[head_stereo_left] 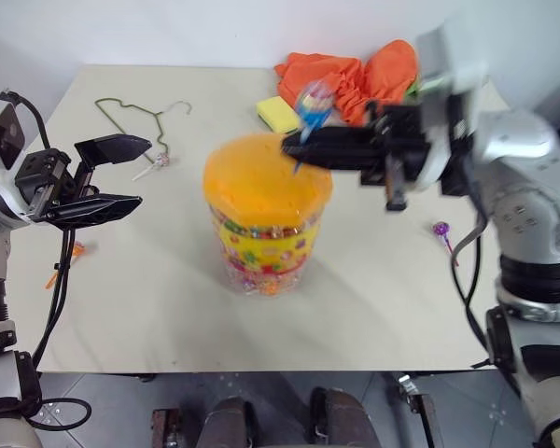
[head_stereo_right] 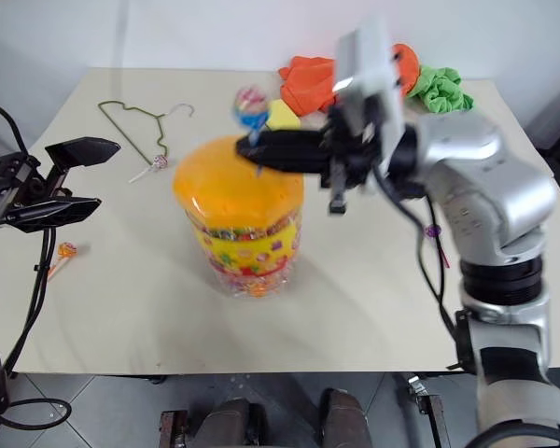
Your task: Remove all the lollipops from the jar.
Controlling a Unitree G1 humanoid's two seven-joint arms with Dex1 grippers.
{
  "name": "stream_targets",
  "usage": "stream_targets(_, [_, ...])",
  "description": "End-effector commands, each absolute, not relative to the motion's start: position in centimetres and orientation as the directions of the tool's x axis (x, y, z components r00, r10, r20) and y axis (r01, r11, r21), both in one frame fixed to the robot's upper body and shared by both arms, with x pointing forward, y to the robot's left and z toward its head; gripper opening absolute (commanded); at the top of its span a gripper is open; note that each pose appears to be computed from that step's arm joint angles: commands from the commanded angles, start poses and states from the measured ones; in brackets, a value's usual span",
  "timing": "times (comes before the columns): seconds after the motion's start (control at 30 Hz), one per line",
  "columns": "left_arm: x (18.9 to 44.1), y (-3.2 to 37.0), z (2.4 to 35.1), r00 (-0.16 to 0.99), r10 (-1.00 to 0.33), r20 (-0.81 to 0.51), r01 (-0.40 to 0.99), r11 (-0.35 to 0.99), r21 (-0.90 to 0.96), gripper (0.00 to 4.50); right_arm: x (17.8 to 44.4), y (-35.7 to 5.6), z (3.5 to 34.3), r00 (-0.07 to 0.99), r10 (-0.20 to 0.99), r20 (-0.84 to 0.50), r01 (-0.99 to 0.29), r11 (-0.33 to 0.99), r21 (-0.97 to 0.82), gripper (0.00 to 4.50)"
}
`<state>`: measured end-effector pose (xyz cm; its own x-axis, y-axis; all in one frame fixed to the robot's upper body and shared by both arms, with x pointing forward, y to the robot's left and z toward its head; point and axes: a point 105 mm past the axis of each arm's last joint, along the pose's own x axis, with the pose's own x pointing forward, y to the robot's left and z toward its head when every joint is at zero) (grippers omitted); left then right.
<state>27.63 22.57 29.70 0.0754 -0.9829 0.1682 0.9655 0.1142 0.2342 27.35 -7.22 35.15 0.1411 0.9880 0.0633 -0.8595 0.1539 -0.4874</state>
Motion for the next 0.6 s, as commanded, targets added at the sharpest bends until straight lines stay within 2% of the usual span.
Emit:
stream_targets(0.03, [26.3,22.7,30.1,-0.033,-0.99,0.139,0.959,0.008,0.283,4.5,27.6,-10.5,37.3,0.271,0.956,0.115,-0.803,0.29,-0.52,0.04])
stream_targets(0.3, [26.5,22.4,29.8,-0.043,-0.989,0.144,0.961,-0.002,0.276,4.5,27.5,-14.0,36.4,0.452,0.888,0.084,-0.764,0.434,-0.478,0.04])
stream_targets(0.37, [26.5,22.4,29.6,-0.039,-0.989,0.14,0.963,0.0,0.271,4.5,27.9,-15.7,35.7,0.535,0.844,0.052,-0.738,0.496,-0.457,0.04])
stream_targets(0.43, [26.5,22.4,29.5,-0.035,-0.991,0.133,0.965,0.001,0.262,4.5,28.4,-18.3,34.3,0.63,0.776,-0.019,-0.71,0.566,-0.42,0.04])
stream_targets(0.5, [26.5,22.5,29.3,-0.031,-0.991,0.127,0.967,0.003,0.255,4.5,29.4,-22.8,31.6,0.751,0.64,-0.162,-0.652,0.681,-0.332,0.04])
stream_targets(0.6, [26.6,22.6,29.1,-0.019,-0.993,0.117,0.969,0.011,0.248,4.5,29.9,-27.4,28.4,0.825,0.477,-0.305,-0.554,0.79,-0.262,0.04])
